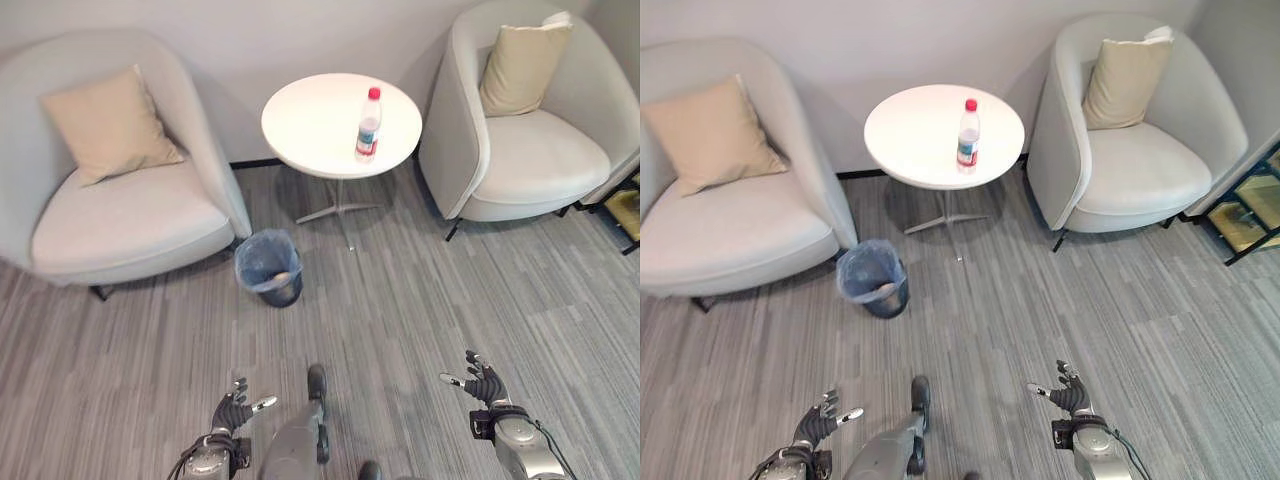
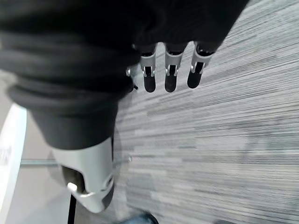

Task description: Gather garbage on tea table into small bin, then transfer packed bag to large trash can.

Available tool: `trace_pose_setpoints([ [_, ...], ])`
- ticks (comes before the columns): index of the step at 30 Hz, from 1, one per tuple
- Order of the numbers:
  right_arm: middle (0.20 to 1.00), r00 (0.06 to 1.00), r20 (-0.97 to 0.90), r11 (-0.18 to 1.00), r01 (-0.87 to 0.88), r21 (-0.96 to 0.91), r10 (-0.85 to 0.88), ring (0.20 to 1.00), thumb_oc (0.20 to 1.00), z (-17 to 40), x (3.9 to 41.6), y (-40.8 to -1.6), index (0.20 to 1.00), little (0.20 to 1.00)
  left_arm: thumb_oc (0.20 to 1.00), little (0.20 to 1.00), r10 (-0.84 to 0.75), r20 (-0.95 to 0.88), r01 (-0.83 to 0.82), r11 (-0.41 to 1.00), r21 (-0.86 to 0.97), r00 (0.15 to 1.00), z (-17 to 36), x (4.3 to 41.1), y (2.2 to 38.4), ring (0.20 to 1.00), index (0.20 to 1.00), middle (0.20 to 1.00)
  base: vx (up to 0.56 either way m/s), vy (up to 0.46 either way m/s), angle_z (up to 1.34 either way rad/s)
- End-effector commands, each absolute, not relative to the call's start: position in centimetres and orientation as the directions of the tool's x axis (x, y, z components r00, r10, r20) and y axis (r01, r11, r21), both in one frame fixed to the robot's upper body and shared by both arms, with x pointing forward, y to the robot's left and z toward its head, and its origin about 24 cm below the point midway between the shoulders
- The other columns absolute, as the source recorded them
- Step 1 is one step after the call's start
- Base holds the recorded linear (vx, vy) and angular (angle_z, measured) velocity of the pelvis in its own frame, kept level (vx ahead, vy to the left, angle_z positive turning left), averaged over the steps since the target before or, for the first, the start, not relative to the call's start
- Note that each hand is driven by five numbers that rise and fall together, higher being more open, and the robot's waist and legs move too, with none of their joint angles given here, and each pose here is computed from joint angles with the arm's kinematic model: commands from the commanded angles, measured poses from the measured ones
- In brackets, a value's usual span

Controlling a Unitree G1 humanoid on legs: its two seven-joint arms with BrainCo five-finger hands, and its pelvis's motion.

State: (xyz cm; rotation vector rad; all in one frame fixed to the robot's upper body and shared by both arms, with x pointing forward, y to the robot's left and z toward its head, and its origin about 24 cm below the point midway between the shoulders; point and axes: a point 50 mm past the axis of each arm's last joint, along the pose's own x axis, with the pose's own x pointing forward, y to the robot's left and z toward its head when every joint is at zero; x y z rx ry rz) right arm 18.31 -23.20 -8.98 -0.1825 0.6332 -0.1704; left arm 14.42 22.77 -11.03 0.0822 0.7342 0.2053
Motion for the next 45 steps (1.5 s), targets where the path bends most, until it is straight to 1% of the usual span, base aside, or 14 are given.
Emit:
trace_pose_setpoints([
  [1, 1.0, 0.857, -0.481, 0.977, 0.109, -0.181, -0.185, 1.0, 1.0, -7.3, 20.6, -22.5, 1.0, 1.0, 1.0, 1.0, 0.205, -0.563, -0.141, 0.978, 0.155, 0.801, -9.3, 16.6, 23.1, 1.0, 1.0, 1.0, 0.26, 0.125, -0.37],
  [5, 1.0, 0.873, -0.458, 0.983, 0.11, -0.148, -0.167, 1.0, 1.0, -6.9, 21.3, -21.9, 1.0, 1.0, 1.0, 1.0, 0.208, -0.542, -0.13, 0.975, 0.179, 0.814, -8.7, 17.3, 23.7, 1.0, 1.0, 1.0, 0.2, 0.096, -0.12],
  [13, 1.0, 0.884, -0.443, 0.979, 0.074, -0.19, -0.153, 1.0, 1.0, -6.3, 21.9, -22.0, 1.0, 1.0, 1.0, 1.0, 0.197, -0.538, -0.119, 0.977, 0.176, 0.819, -8.7, 17.7, 23.3, 1.0, 1.0, 1.0, 0.26, -0.016, -0.15],
  [19, 1.0, 0.88, -0.451, 0.979, 0.067, -0.194, -0.15, 1.0, 1.0, -6.6, 21.1, -22.2, 1.0, 1.0, 1.0, 1.0, 0.205, -0.554, -0.133, 0.977, 0.167, 0.807, -9.2, 17.1, 23.2, 1.0, 1.0, 1.0, 0.36, -0.183, 0.4],
  [20, 1.0, 0.878, -0.453, 0.977, 0.069, -0.199, -0.155, 1.0, 1.0, -6.6, 21.0, -22.4, 1.0, 1.0, 1.0, 1.0, 0.2, -0.56, -0.135, 0.978, 0.157, 0.804, -9.3, 17.0, 23.0, 1.0, 1.0, 1.0, 0.4, -0.386, 1.24],
  [21, 1.0, 0.885, -0.434, 0.979, 0.095, -0.182, -0.166, 1.0, 1.0, -6.3, 21.0, -22.7, 1.0, 1.0, 1.0, 1.0, 0.182, -0.576, -0.149, 0.983, 0.105, 0.797, -9.7, 17.2, 22.2, 1.0, 1.0, 1.0, 0.34, -0.365, 0.96],
  [24, 1.0, 0.88, -0.436, 0.975, 0.117, -0.19, -0.19, 1.0, 1.0, -6.3, 20.6, -23.5, 1.0, 1.0, 1.0, 1.0, 0.158, -0.568, -0.135, 0.987, 0.083, 0.808, -9.5, 17.8, 21.7, 1.0, 1.0, 1.0, 0.26, -0.262, 0.62],
  [29, 1.0, 0.876, -0.441, 0.973, 0.117, -0.198, -0.195, 1.0, 1.0, -6.3, 20.4, -23.8, 1.0, 1.0, 1.0, 1.0, 0.151, -0.589, -0.113, 0.988, 0.101, 0.794, -9.8, 17.7, 21.6, 1.0, 1.0, 1.0, 0.23, -0.076, 0.05],
  [32, 1.0, 0.868, -0.447, 0.97, 0.14, -0.2, -0.217, 1.0, 1.0, -6.5, 20.2, -24.0, 1.0, 1.0, 1.0, 1.0, 0.144, -0.595, -0.098, 0.989, 0.109, 0.791, -9.9, 17.3, 21.5, 1.0, 1.0, 1.0, 0.32, 0.031, 0.37],
  [38, 1.0, 0.859, -0.465, 0.97, 0.128, -0.208, -0.213, 1.0, 1.0, -6.8, 19.7, -23.8, 1.0, 1.0, 1.0, 1.0, 0.145, -0.603, -0.1, 0.989, 0.109, 0.784, -9.9, 16.6, 21.9, 1.0, 1.0, 1.0, 0.32, 0.179, -0.08],
  [41, 1.0, 0.868, -0.466, 0.977, 0.092, -0.19, -0.172, 1.0, 1.0, -6.8, 20.3, -22.6, 1.0, 1.0, 1.0, 1.0, 0.16, -0.584, -0.101, 0.986, 0.131, 0.796, -9.4, 17.3, 22.6, 1.0, 1.0, 1.0, 0.29, 0.26, -0.12],
  [45, 1.0, 0.878, -0.454, 0.981, 0.076, -0.18, -0.151, 1.0, 1.0, -6.6, 21.2, -21.9, 1.0, 1.0, 1.0, 1.0, 0.174, -0.56, -0.102, 0.982, 0.158, 0.81, -8.8, 18.0, 23.3, 1.0, 1.0, 1.0, 0.11, 0.148, -0.09],
])
